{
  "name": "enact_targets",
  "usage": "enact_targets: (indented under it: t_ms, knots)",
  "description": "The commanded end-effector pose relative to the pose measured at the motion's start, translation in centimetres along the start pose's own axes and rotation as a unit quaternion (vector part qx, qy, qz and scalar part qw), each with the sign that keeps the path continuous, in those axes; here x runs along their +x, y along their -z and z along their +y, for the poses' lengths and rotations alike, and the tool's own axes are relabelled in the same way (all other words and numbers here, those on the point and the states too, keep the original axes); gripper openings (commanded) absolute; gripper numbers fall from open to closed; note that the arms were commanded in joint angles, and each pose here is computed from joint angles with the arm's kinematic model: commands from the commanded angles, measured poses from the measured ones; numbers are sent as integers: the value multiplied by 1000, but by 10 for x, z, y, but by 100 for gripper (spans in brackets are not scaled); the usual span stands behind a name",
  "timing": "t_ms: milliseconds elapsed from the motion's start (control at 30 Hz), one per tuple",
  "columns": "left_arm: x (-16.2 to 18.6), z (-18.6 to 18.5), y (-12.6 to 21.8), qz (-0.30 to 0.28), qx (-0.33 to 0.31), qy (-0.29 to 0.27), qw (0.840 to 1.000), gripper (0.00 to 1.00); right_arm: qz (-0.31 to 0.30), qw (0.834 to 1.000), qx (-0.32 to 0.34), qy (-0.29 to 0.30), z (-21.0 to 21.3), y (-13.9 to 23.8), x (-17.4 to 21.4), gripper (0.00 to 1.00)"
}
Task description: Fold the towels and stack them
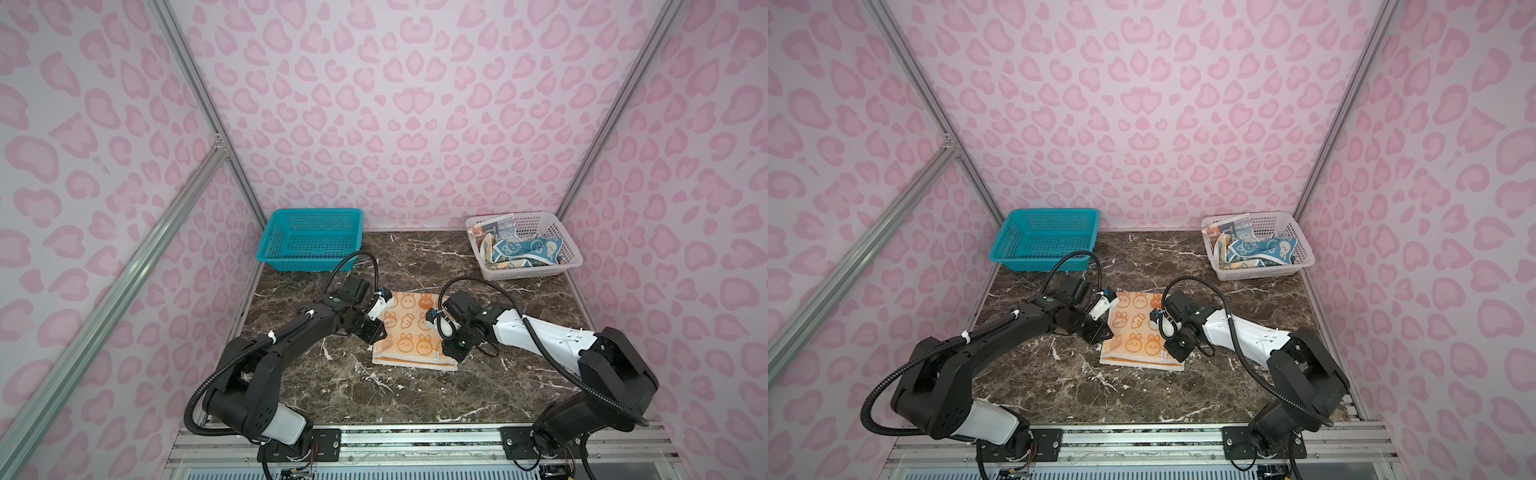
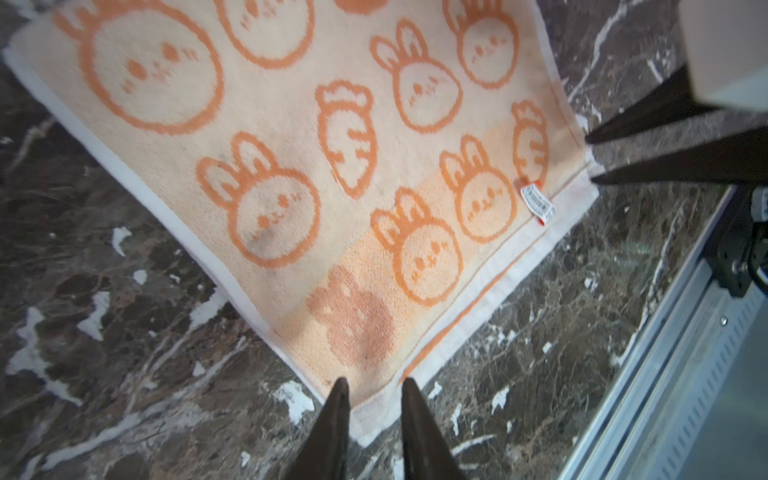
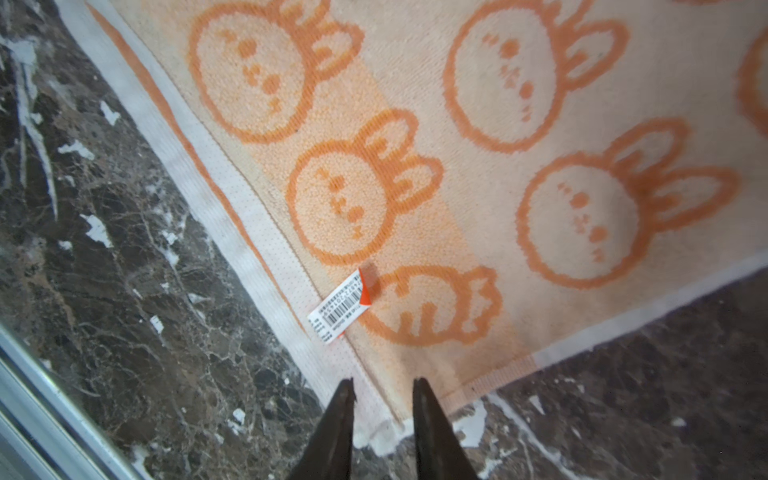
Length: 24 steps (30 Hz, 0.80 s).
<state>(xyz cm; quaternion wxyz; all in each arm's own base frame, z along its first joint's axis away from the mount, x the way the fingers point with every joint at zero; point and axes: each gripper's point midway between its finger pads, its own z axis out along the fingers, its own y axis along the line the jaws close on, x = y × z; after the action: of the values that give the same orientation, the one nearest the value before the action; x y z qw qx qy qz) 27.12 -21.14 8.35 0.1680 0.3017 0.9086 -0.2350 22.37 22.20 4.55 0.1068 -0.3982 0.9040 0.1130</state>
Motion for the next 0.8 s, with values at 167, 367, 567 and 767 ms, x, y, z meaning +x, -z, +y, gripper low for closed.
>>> enact_targets:
  t_ms: [167,367,567,767]
  knots:
    - [-8,1,-23,-49,24,133,990,3,43,996,-4,-82,7,-19,17,22]
    - [23,4,-35,-9,15,162,987,3,99,989,13,-113,3,-34,38,19]
    - [56,8,-43,38,-1,173,984,3,135,983,37,-122,-6,-40,44,17]
    - [77,4,-53,66,-13,178,982,3,147,981,62,-115,-15,-35,42,17]
